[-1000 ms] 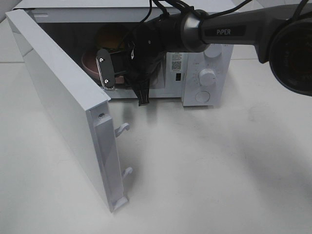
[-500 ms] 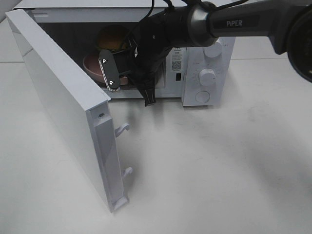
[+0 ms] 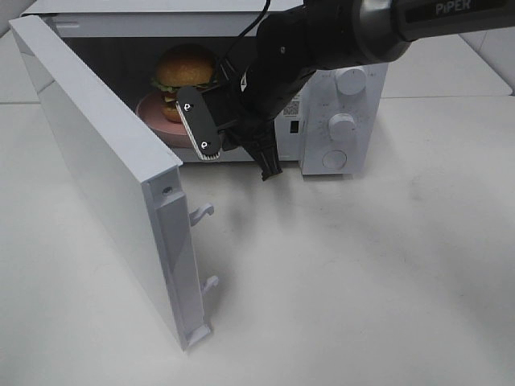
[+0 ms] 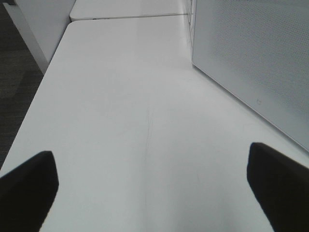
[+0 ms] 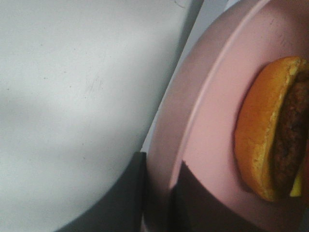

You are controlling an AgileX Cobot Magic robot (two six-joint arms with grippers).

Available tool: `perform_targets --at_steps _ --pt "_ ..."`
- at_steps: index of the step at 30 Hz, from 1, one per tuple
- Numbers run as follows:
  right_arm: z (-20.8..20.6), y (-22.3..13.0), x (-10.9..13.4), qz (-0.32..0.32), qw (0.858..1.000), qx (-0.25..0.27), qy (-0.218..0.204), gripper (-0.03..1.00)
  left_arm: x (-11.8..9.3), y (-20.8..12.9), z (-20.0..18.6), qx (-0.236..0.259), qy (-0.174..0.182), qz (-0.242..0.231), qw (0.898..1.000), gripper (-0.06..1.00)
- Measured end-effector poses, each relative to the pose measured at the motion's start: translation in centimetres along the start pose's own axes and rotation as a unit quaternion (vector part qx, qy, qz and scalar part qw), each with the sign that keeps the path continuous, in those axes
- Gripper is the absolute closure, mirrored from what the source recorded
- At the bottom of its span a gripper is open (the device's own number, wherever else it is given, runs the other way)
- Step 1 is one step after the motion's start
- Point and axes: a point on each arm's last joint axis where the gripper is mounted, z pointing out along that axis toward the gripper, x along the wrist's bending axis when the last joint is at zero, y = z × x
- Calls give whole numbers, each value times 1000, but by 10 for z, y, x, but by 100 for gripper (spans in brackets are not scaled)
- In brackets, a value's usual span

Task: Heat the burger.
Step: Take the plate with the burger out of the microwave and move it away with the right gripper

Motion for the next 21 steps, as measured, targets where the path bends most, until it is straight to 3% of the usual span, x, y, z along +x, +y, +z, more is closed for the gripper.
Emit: perform_targets --at_steps 21 --pt "-43 1 39 -58 998 -20 1 84 0 0 0 0 0 0 1000 -4"
